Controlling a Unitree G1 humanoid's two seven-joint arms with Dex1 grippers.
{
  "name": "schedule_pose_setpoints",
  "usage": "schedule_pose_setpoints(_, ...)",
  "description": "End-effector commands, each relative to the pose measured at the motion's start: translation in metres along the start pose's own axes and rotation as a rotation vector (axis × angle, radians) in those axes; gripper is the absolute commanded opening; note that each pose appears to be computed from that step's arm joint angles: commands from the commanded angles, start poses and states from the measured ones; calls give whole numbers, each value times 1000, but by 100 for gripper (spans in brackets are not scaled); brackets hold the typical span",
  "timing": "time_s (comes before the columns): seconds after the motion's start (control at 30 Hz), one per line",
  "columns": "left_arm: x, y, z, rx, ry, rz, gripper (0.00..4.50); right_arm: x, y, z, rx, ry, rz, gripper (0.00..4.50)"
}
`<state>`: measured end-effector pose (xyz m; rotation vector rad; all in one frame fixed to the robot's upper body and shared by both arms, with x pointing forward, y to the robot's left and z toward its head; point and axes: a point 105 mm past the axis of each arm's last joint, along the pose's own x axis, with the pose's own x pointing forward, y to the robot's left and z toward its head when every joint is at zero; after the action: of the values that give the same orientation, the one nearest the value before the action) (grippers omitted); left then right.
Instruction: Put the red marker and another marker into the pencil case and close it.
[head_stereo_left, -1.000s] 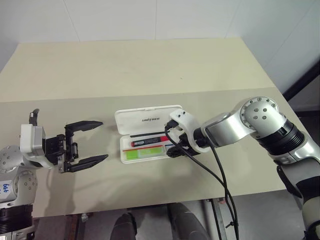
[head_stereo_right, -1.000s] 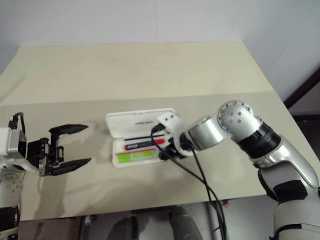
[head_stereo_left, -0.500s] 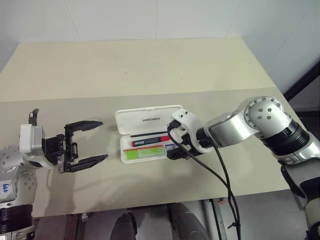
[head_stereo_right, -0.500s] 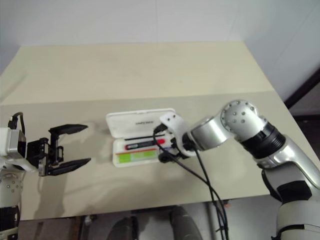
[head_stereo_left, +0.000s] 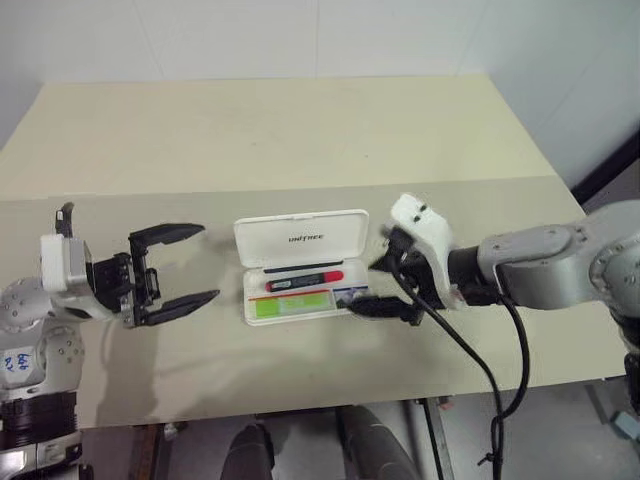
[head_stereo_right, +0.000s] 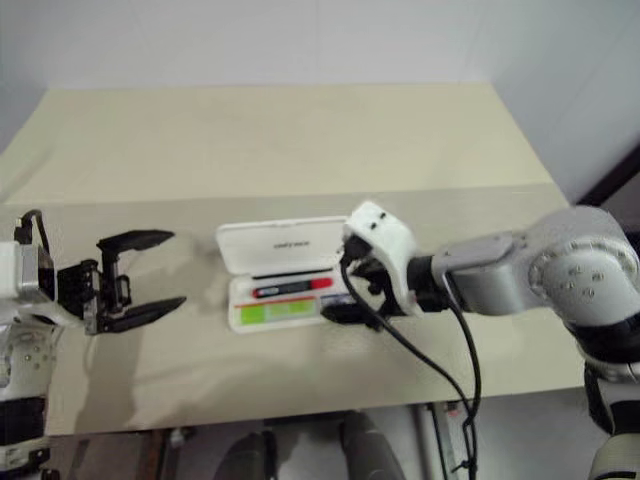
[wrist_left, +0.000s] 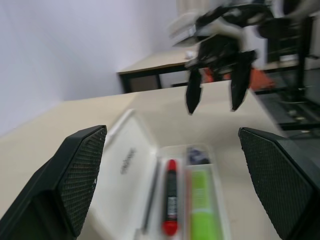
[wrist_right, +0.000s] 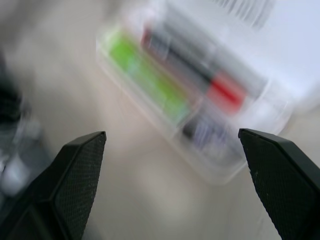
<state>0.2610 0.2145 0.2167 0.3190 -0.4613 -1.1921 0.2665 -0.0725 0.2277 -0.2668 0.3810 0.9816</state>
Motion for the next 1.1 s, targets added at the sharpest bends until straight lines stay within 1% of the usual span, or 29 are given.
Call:
schedule_pose_setpoints(0.03,0,12,-4,65,43,57,450,-16,-5,35,-214,-279,-65,448)
schedule_pose_setpoints(0.1,2,20,-2,77,15,88,450,-20,-9,29,-303,-344,-77,448)
schedule_pose_setpoints(0.17,2,28,-5,79,32,122,450,-23,-13,24,-364,-394,-89,448)
schedule_pose_setpoints(0.27,0,32,-6,74,36,127,450,-24,-17,19,-396,-423,-97,448)
schedule_pose_setpoints(0.3,-1,36,-8,77,46,140,450,-24,-19,15,-407,-419,-97,431)
schedule_pose_setpoints(0.37,-2,44,-10,83,66,161,450,-24,-22,12,-422,-428,-103,382)
schedule_pose_setpoints(0.5,0,50,-6,101,39,149,450,-23,-25,12,-431,-445,-115,240)
schedule_pose_setpoints(0.63,1,54,-6,110,35,142,450,-23,-30,12,-432,-422,-145,240)
schedule_pose_setpoints(0.73,3,55,-6,114,28,137,450,-26,-38,8,-392,-385,-187,240)
schedule_pose_setpoints(0.77,3,55,-6,113,30,138,450,-27,-37,8,-387,-390,-177,279)
schedule_pose_setpoints(0.83,2,56,-8,111,35,137,450,-28,-36,11,-383,-409,-169,335)
schedule_pose_setpoints(0.93,2,61,-10,95,30,131,450,-31,-38,17,-388,-455,-179,439)
schedule_pose_setpoints(0.97,2,65,-10,86,23,137,450,-32,-37,18,-391,-464,-172,447)
schedule_pose_setpoints(1.1,1,80,-13,35,-10,157,450,-33,-34,21,-401,-491,-147,447)
